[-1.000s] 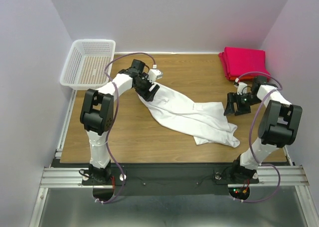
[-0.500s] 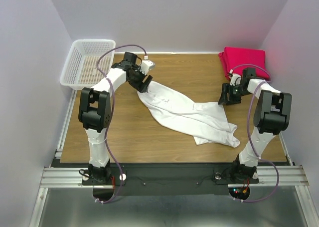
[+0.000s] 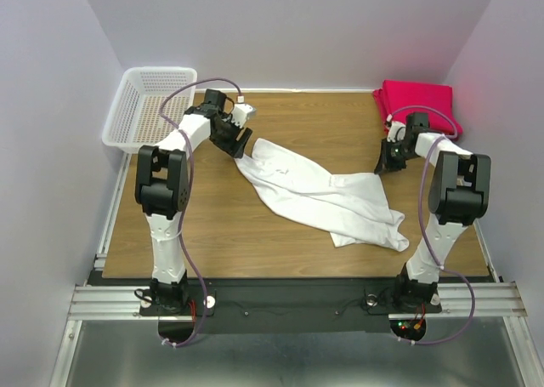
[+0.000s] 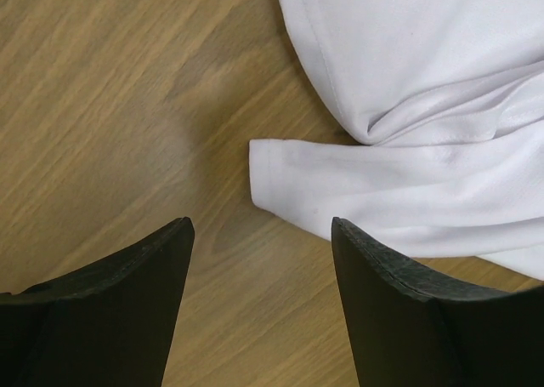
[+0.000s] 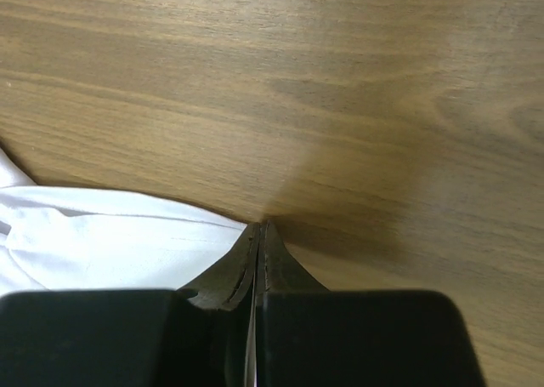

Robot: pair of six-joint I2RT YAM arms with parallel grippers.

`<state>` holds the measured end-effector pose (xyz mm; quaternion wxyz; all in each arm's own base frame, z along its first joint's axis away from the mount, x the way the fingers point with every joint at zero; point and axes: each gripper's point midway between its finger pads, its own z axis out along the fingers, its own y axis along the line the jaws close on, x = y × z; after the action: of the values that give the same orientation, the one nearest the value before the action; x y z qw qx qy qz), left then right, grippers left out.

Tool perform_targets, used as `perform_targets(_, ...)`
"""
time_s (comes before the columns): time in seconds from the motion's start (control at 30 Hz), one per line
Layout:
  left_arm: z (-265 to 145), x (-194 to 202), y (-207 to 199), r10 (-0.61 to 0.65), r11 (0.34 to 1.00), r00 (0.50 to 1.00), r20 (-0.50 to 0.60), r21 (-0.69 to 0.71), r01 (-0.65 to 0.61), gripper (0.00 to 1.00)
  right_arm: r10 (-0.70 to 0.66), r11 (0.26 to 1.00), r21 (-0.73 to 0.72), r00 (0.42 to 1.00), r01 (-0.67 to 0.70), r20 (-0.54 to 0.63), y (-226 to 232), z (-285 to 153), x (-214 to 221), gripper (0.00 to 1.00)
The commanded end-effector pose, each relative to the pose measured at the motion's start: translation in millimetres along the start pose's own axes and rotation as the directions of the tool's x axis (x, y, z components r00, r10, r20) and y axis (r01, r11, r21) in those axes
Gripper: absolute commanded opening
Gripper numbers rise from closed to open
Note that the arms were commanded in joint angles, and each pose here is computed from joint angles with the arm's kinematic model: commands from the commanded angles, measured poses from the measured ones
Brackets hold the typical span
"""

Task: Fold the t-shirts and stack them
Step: Flatten the tshirt out

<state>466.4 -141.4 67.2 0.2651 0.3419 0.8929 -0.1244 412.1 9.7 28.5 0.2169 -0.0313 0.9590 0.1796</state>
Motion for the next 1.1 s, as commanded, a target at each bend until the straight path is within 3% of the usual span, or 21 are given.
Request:
perform_targets(0.0, 1, -24, -1, 0.0, 1.0, 0.998, 0.057, 0.027, -0.001, 0.74, -0.07, 0.997, 0.044, 0.986, 0.065, 0.15, 14, -43, -49, 0.0)
perform_targets(0.17, 14, -24, -2, -0.016, 0.998, 0.998, 0.055, 0.055, 0.013, 0.69, -0.122, 0.992, -0.011, 0.961, 0.129, 0.247, 43, -85, -71, 0.0)
perform_targets(0.27, 24, -17, -2, -0.035, 0.998, 0.999, 0.034, 0.06, 0.033, 0.57, -0.138, 0.989, -0.015, 0.954, 0.147, 0.266, 50, -98, -73, 0.01)
perform_targets(0.3, 26, -12, -4, -0.039, 0.997, 0.999, 0.023, 0.068, 0.038, 0.46, -0.146, 0.989, 0.004, 0.953, 0.151, 0.265, 48, -101, -73, 0.0)
perform_targets(0.4, 22, -11, -7, -0.037, 0.996, 0.999, 0.021, 0.08, 0.035, 0.29, -0.175, 0.985, 0.043, 0.945, 0.17, 0.278, 46, -110, -76, 0.01)
perform_targets(0.43, 19, -8, -8, -0.038, 0.995, 0.999, 0.017, 0.088, 0.036, 0.16, -0.179, 0.984, 0.062, 0.941, 0.169, 0.285, 43, -115, -79, 0.01)
perform_targets(0.53, -1, -19, 5, -0.058, 0.997, 0.996, 0.062, 0.062, 0.054, 0.0, -0.203, 0.979, 0.094, 0.93, 0.182, 0.308, 40, -126, -87, 0.01)
perform_targets(0.77, -77, -82, 40, -0.068, 0.997, 0.96, 0.27, -0.005, 0.072, 0.0, -0.262, 0.964, 0.144, 0.875, 0.222, 0.408, 46, -160, -133, 0.01)
perform_targets(1.07, -127, -112, 40, -0.036, 0.997, 0.924, 0.381, -0.048, 0.059, 0.0, -0.304, 0.953, 0.174, 0.81, 0.25, 0.502, 59, -195, -175, 0.0)
